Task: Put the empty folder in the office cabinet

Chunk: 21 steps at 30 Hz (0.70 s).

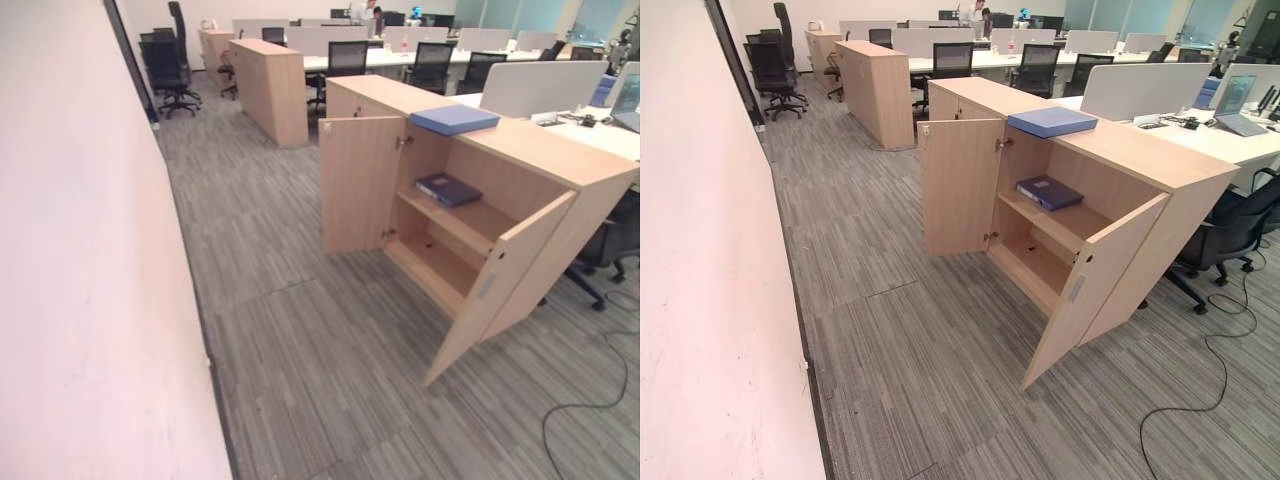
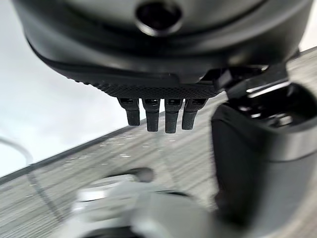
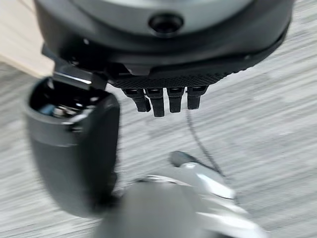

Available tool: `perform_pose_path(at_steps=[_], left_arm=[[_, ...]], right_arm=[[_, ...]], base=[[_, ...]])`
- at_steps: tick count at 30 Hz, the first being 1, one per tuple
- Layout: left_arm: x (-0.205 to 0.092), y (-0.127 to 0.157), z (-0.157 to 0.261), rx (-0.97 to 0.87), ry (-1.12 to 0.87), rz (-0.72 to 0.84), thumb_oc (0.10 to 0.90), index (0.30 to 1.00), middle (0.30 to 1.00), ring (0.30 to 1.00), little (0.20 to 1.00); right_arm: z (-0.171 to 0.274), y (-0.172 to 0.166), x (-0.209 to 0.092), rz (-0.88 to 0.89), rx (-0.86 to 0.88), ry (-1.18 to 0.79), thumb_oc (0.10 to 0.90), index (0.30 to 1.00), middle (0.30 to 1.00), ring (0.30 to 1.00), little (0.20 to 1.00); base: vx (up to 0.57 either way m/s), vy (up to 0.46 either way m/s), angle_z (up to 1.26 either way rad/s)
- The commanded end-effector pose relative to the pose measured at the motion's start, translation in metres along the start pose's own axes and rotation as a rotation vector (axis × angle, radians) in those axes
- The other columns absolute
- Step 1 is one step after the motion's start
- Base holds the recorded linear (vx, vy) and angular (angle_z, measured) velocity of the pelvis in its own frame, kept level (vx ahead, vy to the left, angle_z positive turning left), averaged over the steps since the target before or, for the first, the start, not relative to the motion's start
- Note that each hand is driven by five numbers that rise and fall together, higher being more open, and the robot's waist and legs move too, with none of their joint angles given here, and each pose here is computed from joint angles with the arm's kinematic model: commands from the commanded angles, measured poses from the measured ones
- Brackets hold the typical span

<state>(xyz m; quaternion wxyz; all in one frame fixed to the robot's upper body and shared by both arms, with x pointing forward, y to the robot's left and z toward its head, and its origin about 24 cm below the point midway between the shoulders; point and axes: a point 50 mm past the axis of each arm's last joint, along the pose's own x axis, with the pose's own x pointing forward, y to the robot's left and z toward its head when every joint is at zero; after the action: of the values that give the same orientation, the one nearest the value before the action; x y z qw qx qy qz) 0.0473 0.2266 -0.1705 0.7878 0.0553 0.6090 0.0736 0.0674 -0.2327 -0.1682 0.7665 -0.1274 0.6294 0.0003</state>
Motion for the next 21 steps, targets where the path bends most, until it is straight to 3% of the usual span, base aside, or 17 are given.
perform_pose_path(at_steps=[1, 12, 21], left_arm=[[0.002, -0.010, 0.012, -0.062, -0.030, -0.017, 0.800, 0.900, 0.900, 0.900, 0.900], [0.002, -0.017, 0.020, -0.031, -0.078, -0.072, 0.800, 0.900, 0.900, 0.900, 0.900], [0.002, -0.011, 0.009, 0.021, 0.004, -0.076, 0.800, 0.900, 0.900, 0.900, 0.900]], right_arm=[[-0.011, 0.005, 0.000, 0.023, -0.044, 0.075, 0.800, 0.900, 0.900, 0.900, 0.900], [-0.012, -0.003, -0.001, 0.001, -0.061, 0.088, 0.800, 0.900, 0.900, 0.900, 0.900], [-0.019, 0.001, -0.002, 0.035, -0.138, 0.081, 0.800, 0.900, 0.900, 0.900, 0.900]], base=[[0.00, -0.001, 0.04], [0.00, -0.003, 0.04], [0.00, -0.014, -0.08]])
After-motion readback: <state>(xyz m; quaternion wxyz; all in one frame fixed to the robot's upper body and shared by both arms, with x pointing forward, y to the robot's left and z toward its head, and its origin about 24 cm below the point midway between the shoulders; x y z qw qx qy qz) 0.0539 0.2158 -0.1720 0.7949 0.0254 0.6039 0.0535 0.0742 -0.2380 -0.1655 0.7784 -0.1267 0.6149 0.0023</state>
